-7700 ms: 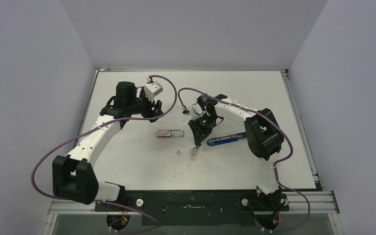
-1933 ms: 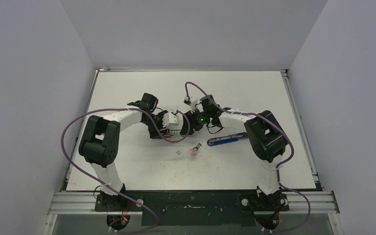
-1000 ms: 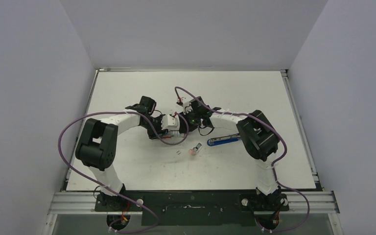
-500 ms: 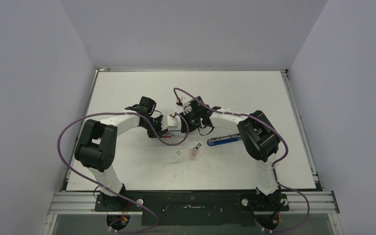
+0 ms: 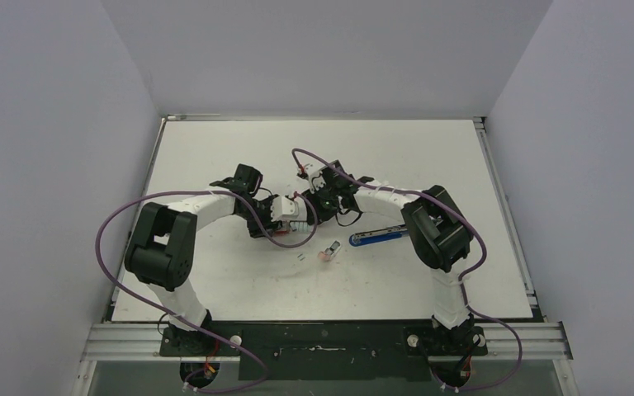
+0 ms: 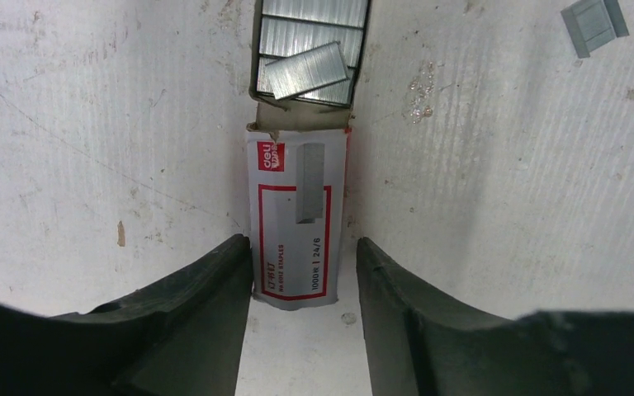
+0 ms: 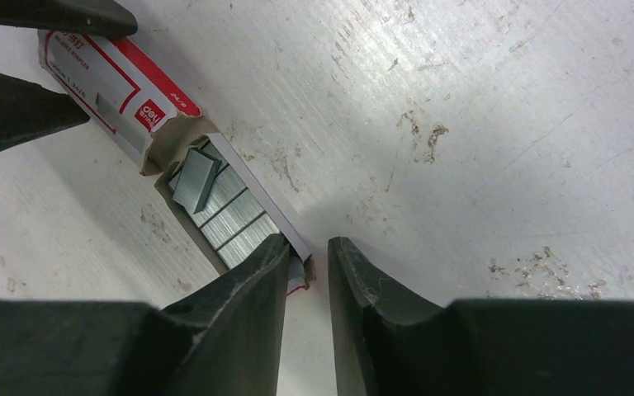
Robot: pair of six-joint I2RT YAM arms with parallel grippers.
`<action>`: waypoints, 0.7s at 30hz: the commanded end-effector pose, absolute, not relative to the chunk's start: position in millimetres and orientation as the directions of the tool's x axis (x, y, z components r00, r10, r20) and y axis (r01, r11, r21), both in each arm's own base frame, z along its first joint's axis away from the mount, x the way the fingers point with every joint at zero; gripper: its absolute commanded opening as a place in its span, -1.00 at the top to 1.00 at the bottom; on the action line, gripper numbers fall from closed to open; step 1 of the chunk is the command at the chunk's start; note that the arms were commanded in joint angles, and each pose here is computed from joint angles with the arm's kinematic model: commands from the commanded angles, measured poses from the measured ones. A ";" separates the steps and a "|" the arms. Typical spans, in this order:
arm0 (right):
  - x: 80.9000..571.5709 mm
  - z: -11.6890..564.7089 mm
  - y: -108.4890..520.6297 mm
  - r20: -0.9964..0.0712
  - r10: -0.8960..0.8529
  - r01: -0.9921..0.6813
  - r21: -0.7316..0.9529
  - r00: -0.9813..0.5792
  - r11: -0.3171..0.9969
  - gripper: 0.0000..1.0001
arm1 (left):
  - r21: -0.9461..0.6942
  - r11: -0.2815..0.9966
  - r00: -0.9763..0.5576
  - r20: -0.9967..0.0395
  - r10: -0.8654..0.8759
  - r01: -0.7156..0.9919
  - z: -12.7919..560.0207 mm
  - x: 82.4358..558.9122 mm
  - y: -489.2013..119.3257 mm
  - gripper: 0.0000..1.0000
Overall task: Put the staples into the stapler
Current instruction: Adjust the staple box at the center of the board.
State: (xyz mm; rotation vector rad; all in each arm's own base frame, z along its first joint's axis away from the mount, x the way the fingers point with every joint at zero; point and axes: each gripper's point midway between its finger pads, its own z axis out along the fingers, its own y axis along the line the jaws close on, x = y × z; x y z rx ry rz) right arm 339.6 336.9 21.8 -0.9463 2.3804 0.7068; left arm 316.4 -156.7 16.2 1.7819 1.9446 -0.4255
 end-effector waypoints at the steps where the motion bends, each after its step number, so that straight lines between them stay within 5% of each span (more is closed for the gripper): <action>1: 346.9 43.2 344.8 -0.634 -0.467 -0.750 0.292 -0.616 0.594 0.41 | 0.063 0.126 -0.073 -0.532 0.844 0.990 17.9 308.5 -154.4 0.00; 7: 349.7 61.7 357.1 -0.672 -0.437 -0.765 0.315 -0.598 0.562 0.22 | 0.069 0.172 -0.103 -0.566 0.818 0.983 26.8 312.5 -154.7 -0.18; 21: 340.1 69.3 382.2 -0.688 -0.430 -0.776 0.321 -0.585 0.542 0.16 | 0.102 0.314 -0.152 -0.709 0.689 0.944 65.6 322.3 -142.8 -0.36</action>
